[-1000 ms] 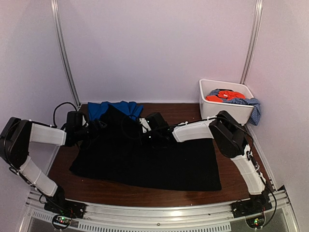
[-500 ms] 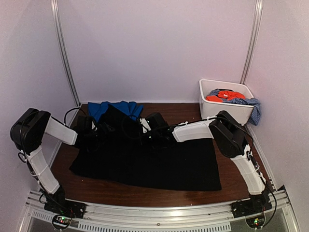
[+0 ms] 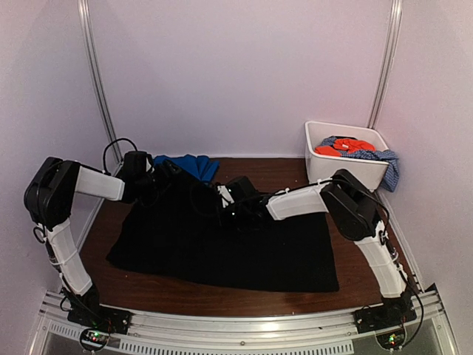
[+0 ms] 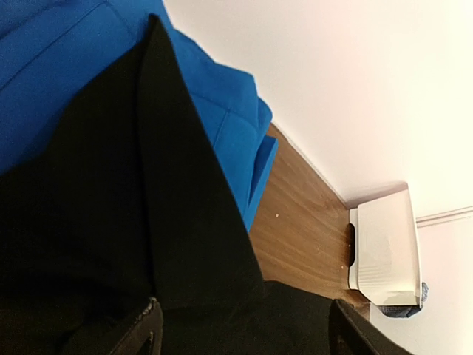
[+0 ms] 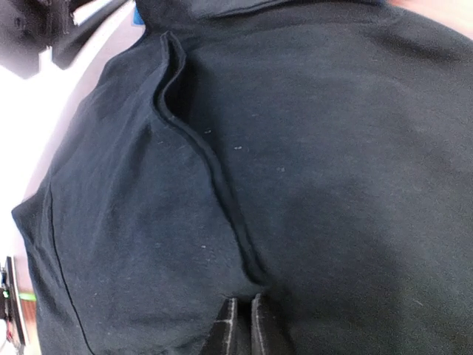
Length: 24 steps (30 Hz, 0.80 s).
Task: Fold and stack the mixed laundry pile
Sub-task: Smooth out the 1/3-folded T-shirt at the center of the board, then pick up the 1/3-folded T-shirt from the center of the board.
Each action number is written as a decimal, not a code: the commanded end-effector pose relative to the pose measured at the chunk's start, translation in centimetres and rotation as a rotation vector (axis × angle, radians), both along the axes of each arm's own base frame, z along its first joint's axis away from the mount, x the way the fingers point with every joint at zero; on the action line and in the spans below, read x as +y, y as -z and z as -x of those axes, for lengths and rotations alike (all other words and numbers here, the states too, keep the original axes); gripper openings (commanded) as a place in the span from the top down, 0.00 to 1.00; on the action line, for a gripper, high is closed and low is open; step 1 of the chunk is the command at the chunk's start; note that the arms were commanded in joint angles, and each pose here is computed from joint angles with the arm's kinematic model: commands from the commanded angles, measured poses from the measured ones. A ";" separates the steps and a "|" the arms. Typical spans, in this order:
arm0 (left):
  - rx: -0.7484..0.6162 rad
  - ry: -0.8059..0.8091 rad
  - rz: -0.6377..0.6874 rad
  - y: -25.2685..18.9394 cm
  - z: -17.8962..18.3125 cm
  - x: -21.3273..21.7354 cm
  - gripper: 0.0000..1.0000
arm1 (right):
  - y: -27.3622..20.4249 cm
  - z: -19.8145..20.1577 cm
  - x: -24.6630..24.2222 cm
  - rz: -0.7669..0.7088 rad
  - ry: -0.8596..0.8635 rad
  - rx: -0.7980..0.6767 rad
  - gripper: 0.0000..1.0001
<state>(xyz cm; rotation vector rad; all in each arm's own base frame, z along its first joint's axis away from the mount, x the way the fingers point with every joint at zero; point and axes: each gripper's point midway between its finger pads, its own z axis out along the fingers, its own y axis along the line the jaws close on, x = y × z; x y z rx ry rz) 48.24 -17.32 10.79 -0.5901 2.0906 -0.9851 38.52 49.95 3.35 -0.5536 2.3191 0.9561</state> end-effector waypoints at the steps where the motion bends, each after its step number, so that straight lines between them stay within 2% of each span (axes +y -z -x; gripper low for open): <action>1: -0.060 -0.014 -0.090 -1.8 -1.6 1.2 0.22 | -4.5 -2.3 -2.7 -0.033 0.067 -0.053 0.78; 4: -0.081 -0.034 -0.143 -3.3 -2.9 2.4 0.22 | -7.4 -3.5 -5.7 -0.076 0.108 -0.089 0.65; 7: -0.083 -0.037 -0.201 -4.2 -4.5 3.1 0.22 | -9.1 -4.7 -9.8 -0.081 0.159 -0.119 0.58; 17: -0.058 -0.037 -0.251 -3.4 -7.6 3.5 0.26 | -8.3 -7.2 -24.0 0.062 0.378 -0.124 0.59; 24: -0.063 -0.016 -0.245 -3.5 -7.9 3.0 0.27 | -6.0 -7.6 -32.5 0.220 0.584 -0.126 0.65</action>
